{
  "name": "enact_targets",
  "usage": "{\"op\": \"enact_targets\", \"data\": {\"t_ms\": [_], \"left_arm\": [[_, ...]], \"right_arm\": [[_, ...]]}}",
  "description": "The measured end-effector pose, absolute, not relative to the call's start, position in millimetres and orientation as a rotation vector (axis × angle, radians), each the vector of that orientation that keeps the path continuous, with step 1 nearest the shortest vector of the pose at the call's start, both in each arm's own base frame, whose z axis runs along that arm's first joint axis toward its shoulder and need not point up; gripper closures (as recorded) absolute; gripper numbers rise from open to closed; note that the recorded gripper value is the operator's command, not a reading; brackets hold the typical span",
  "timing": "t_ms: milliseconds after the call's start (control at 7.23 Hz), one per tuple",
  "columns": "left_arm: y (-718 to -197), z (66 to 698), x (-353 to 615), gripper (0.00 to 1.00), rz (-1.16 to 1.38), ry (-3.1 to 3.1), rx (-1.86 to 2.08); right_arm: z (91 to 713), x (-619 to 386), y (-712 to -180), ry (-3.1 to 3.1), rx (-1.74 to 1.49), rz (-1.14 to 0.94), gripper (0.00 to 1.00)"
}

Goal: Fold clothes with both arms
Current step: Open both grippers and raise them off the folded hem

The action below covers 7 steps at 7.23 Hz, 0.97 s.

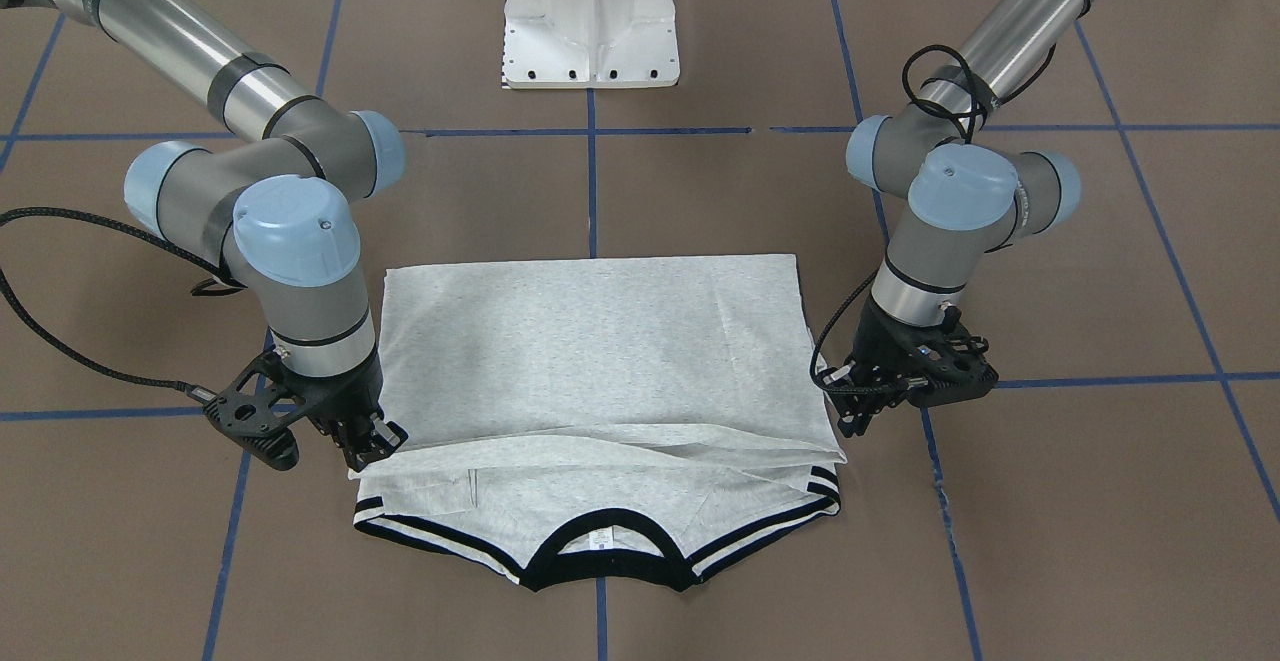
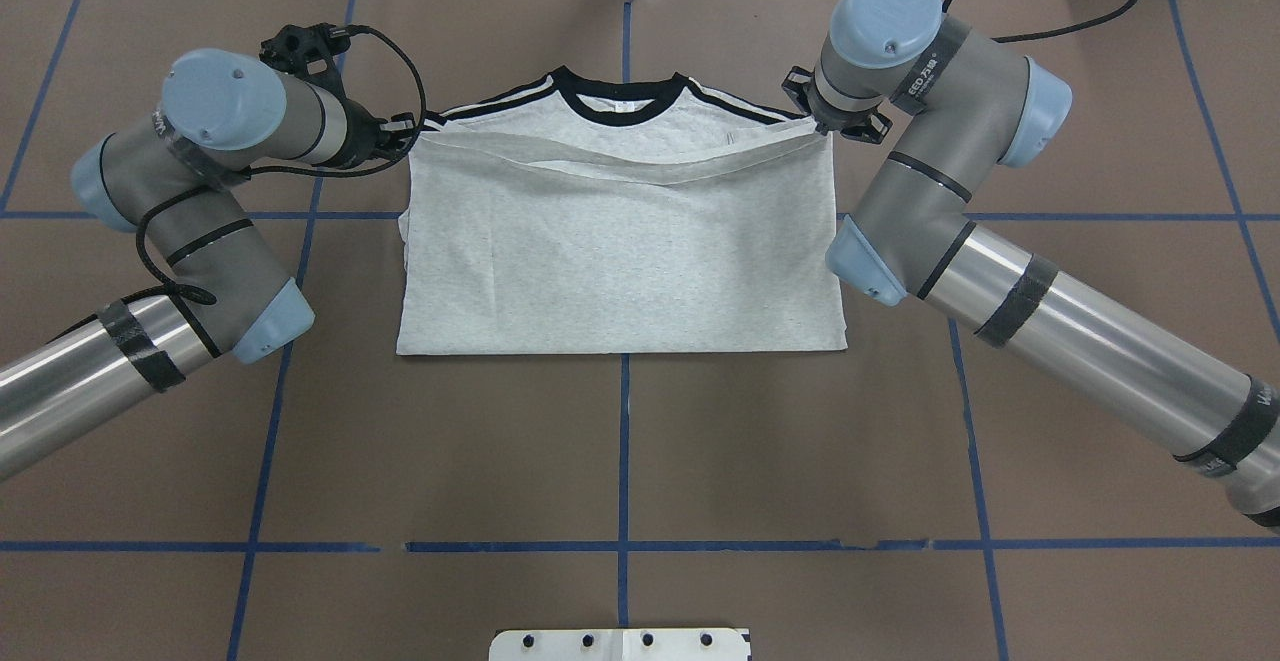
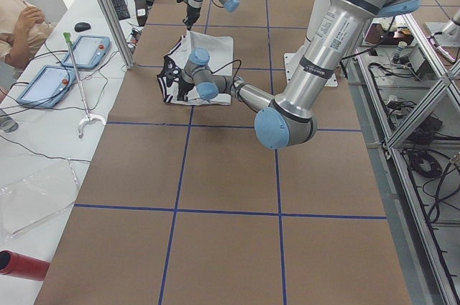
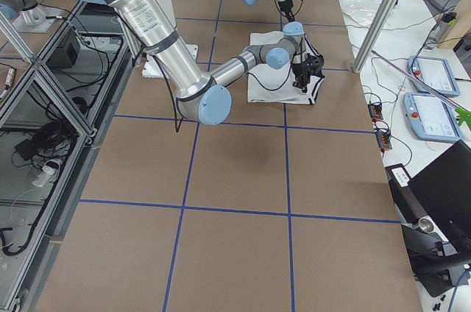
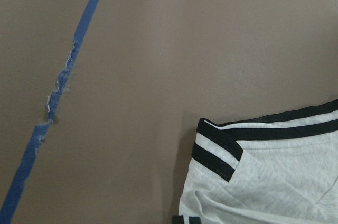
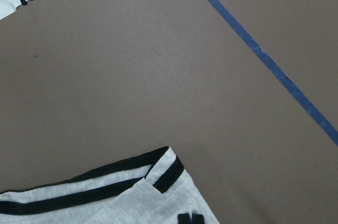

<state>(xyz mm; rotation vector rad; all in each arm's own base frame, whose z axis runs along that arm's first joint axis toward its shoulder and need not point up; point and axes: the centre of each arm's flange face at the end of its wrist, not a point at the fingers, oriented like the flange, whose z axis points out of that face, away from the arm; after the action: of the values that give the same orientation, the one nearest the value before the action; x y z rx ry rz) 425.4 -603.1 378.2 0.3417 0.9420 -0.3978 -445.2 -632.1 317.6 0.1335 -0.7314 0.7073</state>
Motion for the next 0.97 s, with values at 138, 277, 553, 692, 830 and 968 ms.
{"op": "enact_targets", "data": {"t_ms": [138,277,553,692,830,968], "left_arm": [[-608,383,421,0.76,-0.405,0.942,0.347],[-614,384,415,0.76,-0.413,0.944,0.354],[-622,376,398,0.8,-0.412,0.973,0.341],[-622,369,390,0.82,-0.385,1.017,0.302],[-619,361,384,0.82,-0.358,1.06,0.28],[-610,352,375,0.81,-0.335,1.096,0.273]], "right_arm": [[317,-440,-637,-0.747,0.151,0.697,0.0],[313,-431,-643,-0.761,0.166,0.678,0.0],[302,-424,-617,-0.824,0.151,0.629,0.0],[299,-422,-583,-0.864,0.132,0.613,0.0],[301,-420,-544,-0.899,0.098,0.626,0.0],[306,-421,-503,-0.922,0.056,0.652,0.0]]}}
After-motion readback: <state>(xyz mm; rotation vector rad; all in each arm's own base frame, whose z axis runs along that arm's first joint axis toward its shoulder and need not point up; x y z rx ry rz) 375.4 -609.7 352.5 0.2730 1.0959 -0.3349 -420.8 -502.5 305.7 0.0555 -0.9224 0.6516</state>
